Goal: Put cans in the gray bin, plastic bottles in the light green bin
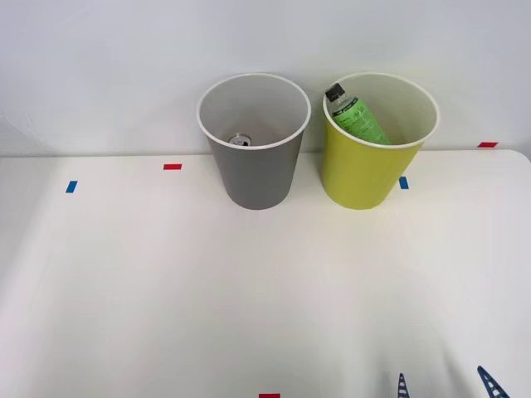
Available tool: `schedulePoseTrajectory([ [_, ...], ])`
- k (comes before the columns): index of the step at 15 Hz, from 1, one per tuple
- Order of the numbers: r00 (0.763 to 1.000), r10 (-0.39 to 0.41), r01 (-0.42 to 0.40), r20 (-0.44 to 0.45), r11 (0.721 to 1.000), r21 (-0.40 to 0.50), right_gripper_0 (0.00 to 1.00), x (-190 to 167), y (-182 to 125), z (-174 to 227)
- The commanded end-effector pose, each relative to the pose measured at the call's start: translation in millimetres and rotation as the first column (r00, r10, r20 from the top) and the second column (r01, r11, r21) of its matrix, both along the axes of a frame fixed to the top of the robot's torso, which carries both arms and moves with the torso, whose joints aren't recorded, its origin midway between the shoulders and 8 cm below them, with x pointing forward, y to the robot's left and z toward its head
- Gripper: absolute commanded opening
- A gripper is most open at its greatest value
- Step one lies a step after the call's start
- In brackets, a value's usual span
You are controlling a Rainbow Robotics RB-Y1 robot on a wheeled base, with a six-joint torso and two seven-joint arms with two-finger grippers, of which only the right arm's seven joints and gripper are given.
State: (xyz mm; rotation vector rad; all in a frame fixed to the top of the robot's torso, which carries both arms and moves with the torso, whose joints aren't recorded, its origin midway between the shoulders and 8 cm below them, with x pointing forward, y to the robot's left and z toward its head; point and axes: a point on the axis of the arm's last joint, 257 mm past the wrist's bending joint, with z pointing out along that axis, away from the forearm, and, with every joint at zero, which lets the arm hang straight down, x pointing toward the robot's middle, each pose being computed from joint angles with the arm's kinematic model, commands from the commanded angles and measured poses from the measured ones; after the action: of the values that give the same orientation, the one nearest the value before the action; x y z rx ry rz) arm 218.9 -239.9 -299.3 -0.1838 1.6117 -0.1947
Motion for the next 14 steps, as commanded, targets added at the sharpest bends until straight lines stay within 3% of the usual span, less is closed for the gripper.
schedulePoseTrajectory([
  [1,1.0,0.011,-0.011,-0.013,0.999,0.05,1.0,-9,14,-9],
  [5,0.999,0.034,-0.036,0.023,0.991,0.126,1.0,-11,39,-1],
  [14,0.998,0.046,-0.05,0.039,0.994,0.098,1.0,-12,36,3],
])
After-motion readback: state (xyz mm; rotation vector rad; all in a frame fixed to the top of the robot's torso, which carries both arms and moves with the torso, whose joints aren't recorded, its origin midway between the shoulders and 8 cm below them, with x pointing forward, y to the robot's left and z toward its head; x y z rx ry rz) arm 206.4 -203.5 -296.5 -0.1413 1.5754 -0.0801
